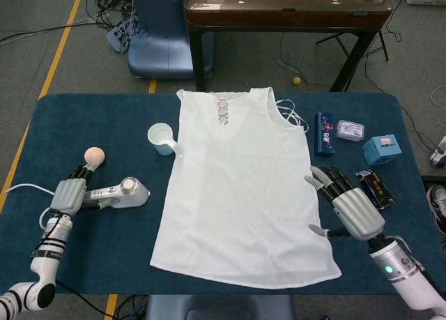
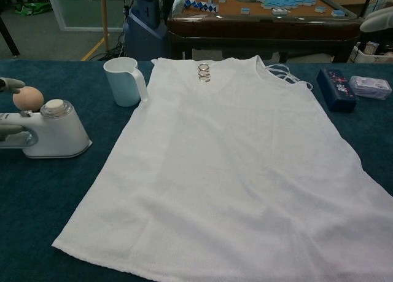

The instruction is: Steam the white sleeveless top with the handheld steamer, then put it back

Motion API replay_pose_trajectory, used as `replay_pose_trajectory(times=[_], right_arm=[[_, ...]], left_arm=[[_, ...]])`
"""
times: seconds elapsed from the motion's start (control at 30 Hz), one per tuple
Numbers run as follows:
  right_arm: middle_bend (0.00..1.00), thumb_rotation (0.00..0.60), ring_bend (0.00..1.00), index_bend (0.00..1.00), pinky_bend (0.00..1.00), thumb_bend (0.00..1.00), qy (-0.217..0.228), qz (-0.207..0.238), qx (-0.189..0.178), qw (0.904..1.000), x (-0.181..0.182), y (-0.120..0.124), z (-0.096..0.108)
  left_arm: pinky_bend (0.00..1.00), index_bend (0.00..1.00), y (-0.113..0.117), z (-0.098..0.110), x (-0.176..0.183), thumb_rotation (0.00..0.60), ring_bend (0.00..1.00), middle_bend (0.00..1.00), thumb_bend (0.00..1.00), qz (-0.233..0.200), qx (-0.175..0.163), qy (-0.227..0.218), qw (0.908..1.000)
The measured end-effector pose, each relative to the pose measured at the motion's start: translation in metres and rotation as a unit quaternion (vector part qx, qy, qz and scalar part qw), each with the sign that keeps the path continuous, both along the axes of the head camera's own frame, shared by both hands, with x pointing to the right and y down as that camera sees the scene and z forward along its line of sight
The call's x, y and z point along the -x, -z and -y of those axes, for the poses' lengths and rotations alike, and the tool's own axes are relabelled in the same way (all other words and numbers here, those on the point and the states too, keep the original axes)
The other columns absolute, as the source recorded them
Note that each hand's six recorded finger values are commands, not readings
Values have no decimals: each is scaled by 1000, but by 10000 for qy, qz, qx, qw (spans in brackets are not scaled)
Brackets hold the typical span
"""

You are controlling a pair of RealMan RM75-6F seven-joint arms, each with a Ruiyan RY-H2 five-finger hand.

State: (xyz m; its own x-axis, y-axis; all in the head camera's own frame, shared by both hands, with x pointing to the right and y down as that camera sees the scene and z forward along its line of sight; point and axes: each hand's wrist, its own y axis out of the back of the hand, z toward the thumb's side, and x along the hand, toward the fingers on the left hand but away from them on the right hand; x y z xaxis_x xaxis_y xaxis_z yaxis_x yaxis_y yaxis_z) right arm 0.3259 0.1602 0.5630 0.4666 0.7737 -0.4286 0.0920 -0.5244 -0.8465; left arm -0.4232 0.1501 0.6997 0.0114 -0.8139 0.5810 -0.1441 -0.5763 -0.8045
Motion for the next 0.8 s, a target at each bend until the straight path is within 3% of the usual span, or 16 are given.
replay_pose_trajectory(times=[0.13, 0.23, 0.3, 0.4, 0.43, 0.5, 0.63, 0.8], right_arm=[[37, 465, 0, 0, 0, 206, -80, -75, 82, 9999, -7, -5, 0], [37, 465, 0, 0, 0, 206, -167, -86, 89, 9998, -12, -7, 0], [37, 470, 0, 0, 0, 206, -225, -115, 67, 9997, -16, -6, 0], [37, 528, 0, 0, 0, 206, -338, -238, 50, 9991, -26, -7, -1], [37, 558, 0, 0, 0, 207, -380, -301, 54, 9988, -30, -8, -1], [41, 599, 0, 0, 0, 207, -445, -410, 55, 9982, -37, -10, -2], [77, 600, 0, 0, 0, 256, -647, -649, 48, 9958, -53, -13, -7], [103, 600, 0, 0, 0, 290, -862, -766, -7, 9933, -69, -12, -13]], left_arm=[[156, 0, 3, -7, 11, 250, 55, 68, 94, 184, 156, 53, 9997], [156, 0, 6, -11, 12, 233, 53, 63, 92, 152, 207, 121, 9996], [156, 0, 10, -12, 13, 310, 53, 63, 91, 127, 152, 152, 9997], [156, 0, 21, -12, 12, 564, 55, 63, 92, 60, -31, 238, 9997], [156, 0, 27, -11, 12, 599, 61, 64, 92, 27, -124, 285, 9995], [159, 6, 37, -11, 13, 600, 78, 74, 93, -19, -274, 359, 9990], [171, 58, 58, -16, 14, 600, 95, 100, 93, -65, -540, 446, 9975], [170, 96, 74, -30, 19, 600, 95, 107, 93, 206, -640, 277, 9974]])
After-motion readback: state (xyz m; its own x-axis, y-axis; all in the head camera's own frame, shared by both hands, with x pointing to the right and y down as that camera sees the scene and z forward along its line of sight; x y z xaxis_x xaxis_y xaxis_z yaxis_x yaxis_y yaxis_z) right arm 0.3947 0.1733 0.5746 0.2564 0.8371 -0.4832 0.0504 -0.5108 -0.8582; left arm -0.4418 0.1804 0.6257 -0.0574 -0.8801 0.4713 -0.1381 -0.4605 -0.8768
